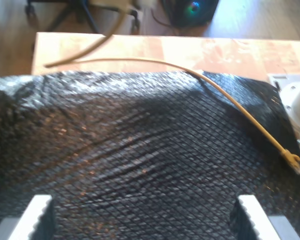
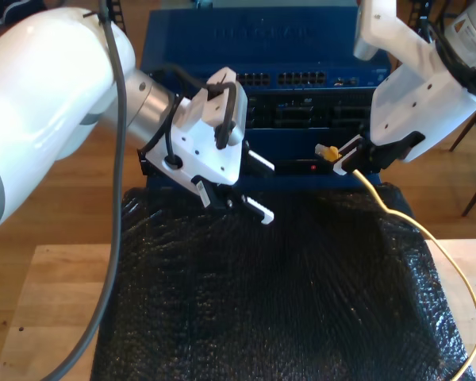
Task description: Grab the cable and plug it in
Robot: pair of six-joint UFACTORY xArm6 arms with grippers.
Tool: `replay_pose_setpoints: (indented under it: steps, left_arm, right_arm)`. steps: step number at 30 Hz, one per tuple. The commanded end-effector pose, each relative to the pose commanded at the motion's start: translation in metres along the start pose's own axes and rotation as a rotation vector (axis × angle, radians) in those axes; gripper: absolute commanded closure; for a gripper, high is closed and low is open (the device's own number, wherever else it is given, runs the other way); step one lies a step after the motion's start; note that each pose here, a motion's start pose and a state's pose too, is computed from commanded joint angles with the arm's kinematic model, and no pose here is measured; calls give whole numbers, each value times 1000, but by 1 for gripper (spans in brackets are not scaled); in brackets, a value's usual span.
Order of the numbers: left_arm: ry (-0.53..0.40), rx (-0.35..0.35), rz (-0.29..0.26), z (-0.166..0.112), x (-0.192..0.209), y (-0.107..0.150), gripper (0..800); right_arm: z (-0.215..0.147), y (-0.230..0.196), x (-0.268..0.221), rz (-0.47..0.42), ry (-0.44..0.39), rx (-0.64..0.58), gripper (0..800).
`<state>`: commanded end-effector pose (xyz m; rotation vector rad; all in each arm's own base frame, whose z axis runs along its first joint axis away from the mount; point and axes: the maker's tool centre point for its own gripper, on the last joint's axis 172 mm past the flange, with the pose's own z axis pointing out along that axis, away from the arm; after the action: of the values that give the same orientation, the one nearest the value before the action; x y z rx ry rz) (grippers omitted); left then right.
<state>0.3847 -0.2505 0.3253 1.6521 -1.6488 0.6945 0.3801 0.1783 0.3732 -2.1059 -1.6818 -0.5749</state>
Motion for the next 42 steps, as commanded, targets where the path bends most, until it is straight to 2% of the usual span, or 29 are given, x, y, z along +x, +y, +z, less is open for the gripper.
replay_pose_setpoints:
  steps: [4, 9, 29, 42]
  left_arm:
    - [3, -8, 19, 2, 8, 2, 0]
    - [14, -10, 23, 0, 13, 5, 0]
    - [45, 5, 35, -7, 26, 6, 0]
    - [51, -24, 42, -6, 29, 15, 2]
  right_arm:
    - [-3, -8, 10, -3, 36, 15, 796]
    - [-8, -10, 13, -15, 43, 6, 796]
    - [3, -14, 5, -12, 37, 30, 796]
    - [18, -16, 1, -3, 30, 63, 796]
